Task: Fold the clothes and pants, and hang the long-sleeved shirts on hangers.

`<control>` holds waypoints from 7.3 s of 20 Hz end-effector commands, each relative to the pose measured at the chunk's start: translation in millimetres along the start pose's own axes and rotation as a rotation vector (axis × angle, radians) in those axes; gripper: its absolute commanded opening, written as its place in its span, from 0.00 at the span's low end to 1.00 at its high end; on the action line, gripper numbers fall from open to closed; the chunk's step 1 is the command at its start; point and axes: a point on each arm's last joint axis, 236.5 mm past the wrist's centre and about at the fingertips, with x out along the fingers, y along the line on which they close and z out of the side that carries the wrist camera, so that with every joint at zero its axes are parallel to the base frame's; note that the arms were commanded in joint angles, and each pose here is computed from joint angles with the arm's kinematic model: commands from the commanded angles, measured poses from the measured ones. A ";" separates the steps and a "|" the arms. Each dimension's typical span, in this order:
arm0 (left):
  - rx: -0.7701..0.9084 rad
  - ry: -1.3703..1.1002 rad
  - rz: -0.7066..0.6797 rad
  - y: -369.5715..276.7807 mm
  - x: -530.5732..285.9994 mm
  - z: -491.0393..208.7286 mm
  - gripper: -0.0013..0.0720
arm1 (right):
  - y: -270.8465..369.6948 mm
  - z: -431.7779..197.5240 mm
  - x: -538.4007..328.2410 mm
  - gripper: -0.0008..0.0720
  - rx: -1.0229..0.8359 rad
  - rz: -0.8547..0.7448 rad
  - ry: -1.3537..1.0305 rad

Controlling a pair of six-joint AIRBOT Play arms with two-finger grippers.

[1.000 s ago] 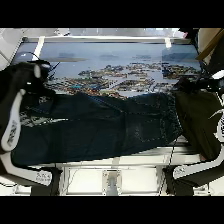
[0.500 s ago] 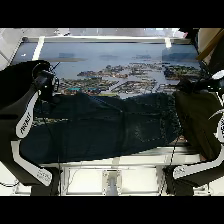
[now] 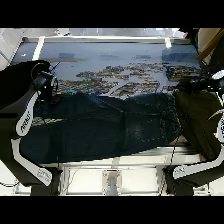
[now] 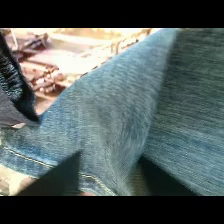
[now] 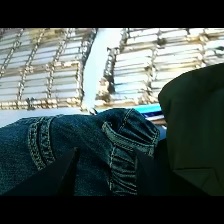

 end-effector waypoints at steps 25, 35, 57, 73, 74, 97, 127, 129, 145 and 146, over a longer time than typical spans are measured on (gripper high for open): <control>-0.065 -0.014 0.117 64.2 -4.4 -6.3 0.04 | -27.2 -40.1 66.4 0.56 -0.021 0.030 0.175; -0.065 -0.014 0.113 63.0 -4.2 -6.3 0.04 | -32.8 -46.7 69.5 0.55 -0.029 0.020 0.227; -0.129 -0.110 0.122 99.7 -47.4 -3.3 0.03 | -27.0 6.5 42.6 0.07 -0.052 -0.019 0.027; 0.067 -0.211 0.148 116.6 9.2 47.6 0.04 | -19.5 30.1 36.9 0.08 0.057 -0.086 -0.071; 0.071 -0.222 0.162 118.5 10.7 52.1 0.04 | -20.1 34.3 37.6 0.08 0.095 -0.090 -0.092; -1.249 0.077 -0.603 70.5 1.8 -330.4 0.97 | 44.9 -45.6 -111.5 0.61 -0.057 0.192 0.074; -1.431 0.077 -0.748 69.5 84.2 -350.3 0.04 | 85.8 -37.3 -123.8 0.61 -0.028 0.368 0.038; -1.408 0.052 -0.748 81.7 76.8 -343.3 0.04 | 80.3 -37.7 -128.8 0.61 -0.048 0.328 0.038; -1.053 -0.595 -0.721 149.2 -40.6 -122.8 0.04 | -28.5 -237.9 -46.0 0.85 0.446 0.152 0.290; -1.063 -0.586 -0.717 150.4 -38.5 -125.5 0.04 | -30.2 -245.7 -37.4 0.85 0.462 0.143 0.285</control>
